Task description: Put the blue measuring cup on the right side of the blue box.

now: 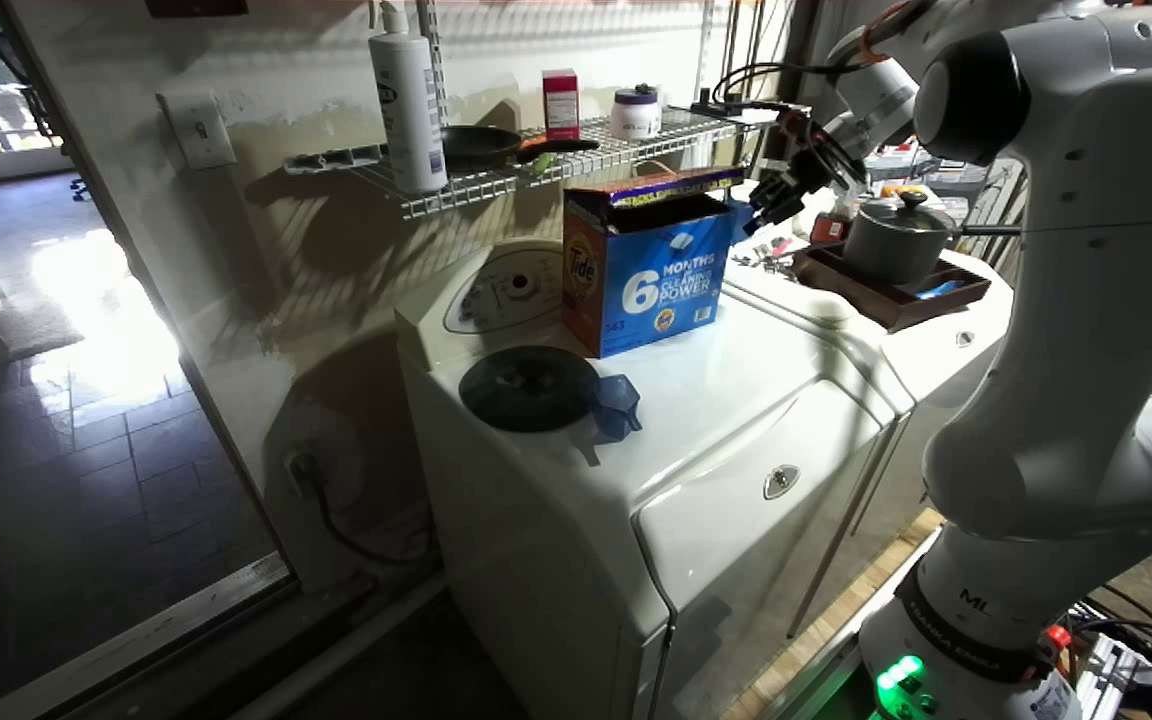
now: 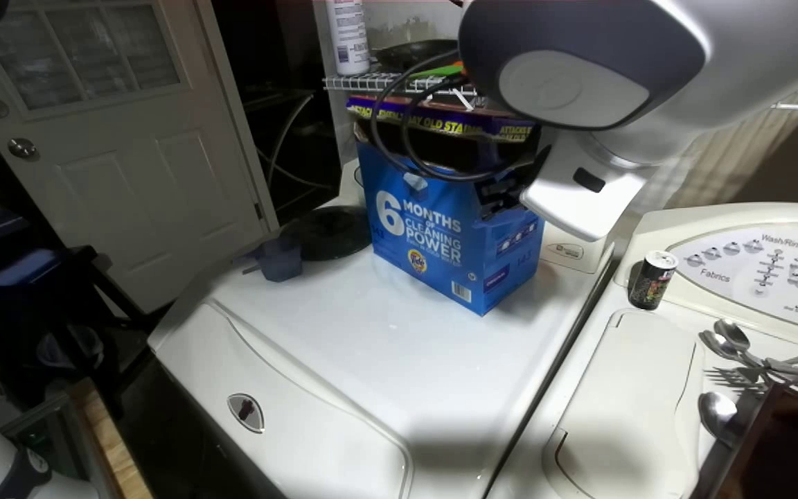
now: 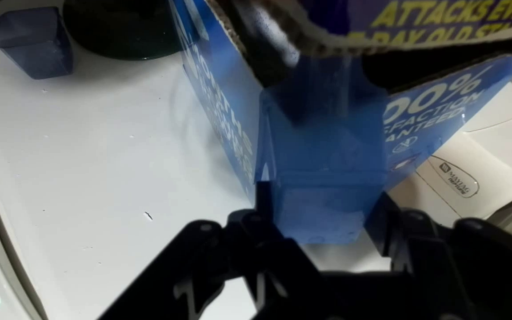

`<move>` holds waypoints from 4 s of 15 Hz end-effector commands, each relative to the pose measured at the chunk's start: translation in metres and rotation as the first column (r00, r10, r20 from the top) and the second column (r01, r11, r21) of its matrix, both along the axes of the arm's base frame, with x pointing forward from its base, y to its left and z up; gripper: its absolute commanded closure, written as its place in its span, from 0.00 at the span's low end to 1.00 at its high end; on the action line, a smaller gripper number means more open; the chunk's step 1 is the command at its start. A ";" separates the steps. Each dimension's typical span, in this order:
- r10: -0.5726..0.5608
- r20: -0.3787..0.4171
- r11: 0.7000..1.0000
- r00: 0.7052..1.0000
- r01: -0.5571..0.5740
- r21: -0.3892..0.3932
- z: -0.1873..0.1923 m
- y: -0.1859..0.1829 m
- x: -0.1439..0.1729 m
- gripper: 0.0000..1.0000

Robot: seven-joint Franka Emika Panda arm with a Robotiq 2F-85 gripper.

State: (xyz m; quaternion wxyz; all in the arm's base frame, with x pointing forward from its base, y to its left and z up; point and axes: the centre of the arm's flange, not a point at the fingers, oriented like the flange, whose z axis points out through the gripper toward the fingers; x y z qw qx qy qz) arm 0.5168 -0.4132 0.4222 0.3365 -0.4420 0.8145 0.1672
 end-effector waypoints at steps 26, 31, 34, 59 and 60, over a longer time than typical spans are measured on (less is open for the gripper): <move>0.054 -0.013 0.998 0.998 -0.054 0.029 -0.019 0.024 0.023 0.00; 0.041 -0.012 0.999 0.999 -0.041 0.017 -0.018 0.023 0.021 0.00; 0.031 -0.011 1.000 0.999 -0.031 0.004 -0.017 0.022 0.018 0.00; -0.084 -0.048 0.980 0.995 0.074 -0.185 0.052 -0.007 -0.074 0.00; -0.092 -0.059 0.976 0.994 0.079 -0.202 0.059 -0.008 -0.081 0.00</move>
